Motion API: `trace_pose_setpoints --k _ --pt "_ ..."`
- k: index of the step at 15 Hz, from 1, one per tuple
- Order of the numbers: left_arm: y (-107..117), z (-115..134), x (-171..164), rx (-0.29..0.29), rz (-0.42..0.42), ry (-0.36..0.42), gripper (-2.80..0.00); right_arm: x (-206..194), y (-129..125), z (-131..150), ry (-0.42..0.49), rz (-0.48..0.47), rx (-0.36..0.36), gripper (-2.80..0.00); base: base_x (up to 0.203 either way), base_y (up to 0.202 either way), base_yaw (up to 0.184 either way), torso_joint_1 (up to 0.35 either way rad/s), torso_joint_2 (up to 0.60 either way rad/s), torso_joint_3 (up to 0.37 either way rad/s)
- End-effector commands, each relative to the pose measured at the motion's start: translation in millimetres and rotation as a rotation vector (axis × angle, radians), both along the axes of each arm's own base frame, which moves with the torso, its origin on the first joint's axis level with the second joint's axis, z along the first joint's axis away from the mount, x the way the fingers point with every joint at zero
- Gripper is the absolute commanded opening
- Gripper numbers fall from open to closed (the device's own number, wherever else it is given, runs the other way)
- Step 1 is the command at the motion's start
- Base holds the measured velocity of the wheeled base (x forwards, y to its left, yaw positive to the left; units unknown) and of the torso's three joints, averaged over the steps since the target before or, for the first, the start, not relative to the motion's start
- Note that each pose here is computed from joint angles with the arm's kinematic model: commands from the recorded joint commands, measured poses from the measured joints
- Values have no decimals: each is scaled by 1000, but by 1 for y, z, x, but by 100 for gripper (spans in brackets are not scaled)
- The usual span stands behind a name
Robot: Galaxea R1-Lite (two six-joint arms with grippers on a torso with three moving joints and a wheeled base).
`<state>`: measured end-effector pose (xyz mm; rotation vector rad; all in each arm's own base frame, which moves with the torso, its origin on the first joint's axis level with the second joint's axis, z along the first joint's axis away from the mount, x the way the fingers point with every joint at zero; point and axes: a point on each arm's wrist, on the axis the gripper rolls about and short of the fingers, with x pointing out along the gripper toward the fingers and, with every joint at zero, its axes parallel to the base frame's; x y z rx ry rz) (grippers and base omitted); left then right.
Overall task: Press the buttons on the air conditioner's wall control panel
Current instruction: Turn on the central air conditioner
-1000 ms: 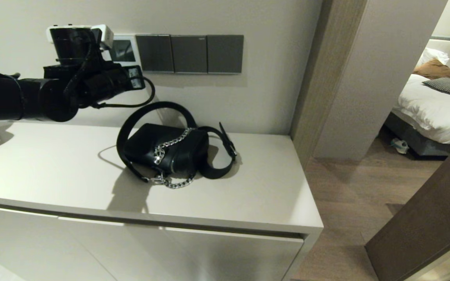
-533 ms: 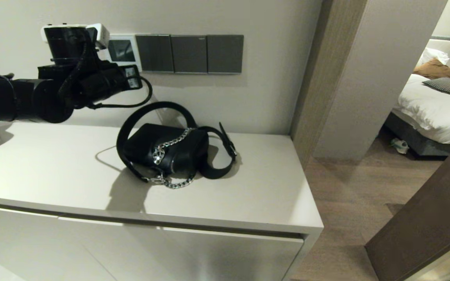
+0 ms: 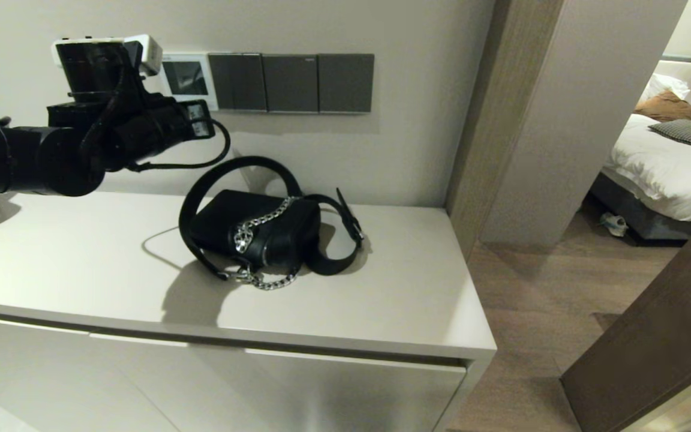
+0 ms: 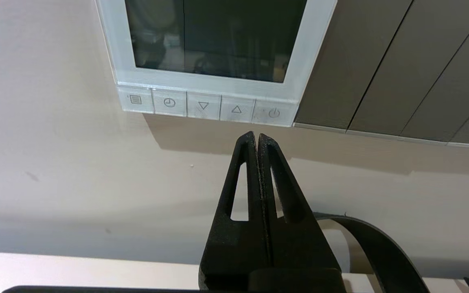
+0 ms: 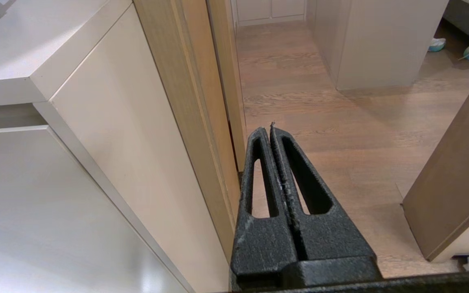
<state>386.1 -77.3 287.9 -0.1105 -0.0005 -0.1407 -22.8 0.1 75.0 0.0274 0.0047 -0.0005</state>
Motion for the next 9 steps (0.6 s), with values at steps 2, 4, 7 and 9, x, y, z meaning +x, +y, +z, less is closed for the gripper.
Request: trace_pose_setpoints --k 2,4,7,9 --pt "-2 1 1 -2 -2 -4 -280 0 0 0 3 0 0 -280 0 0 0 0 0 0" --pt "-4 3 2 -3 -8 -11 -280 0 0 0 3 0 0 -280 0 0 0 0 0 0" --pt "-8 4 5 -2 -16 -15 -280 0 0 0 3 0 0 -280 0 0 0 0 0 0" --pt "-9 -3 10 0 -16 -1 -280 0 0 0 3 0 0 -280 0 0 0 0 0 0"
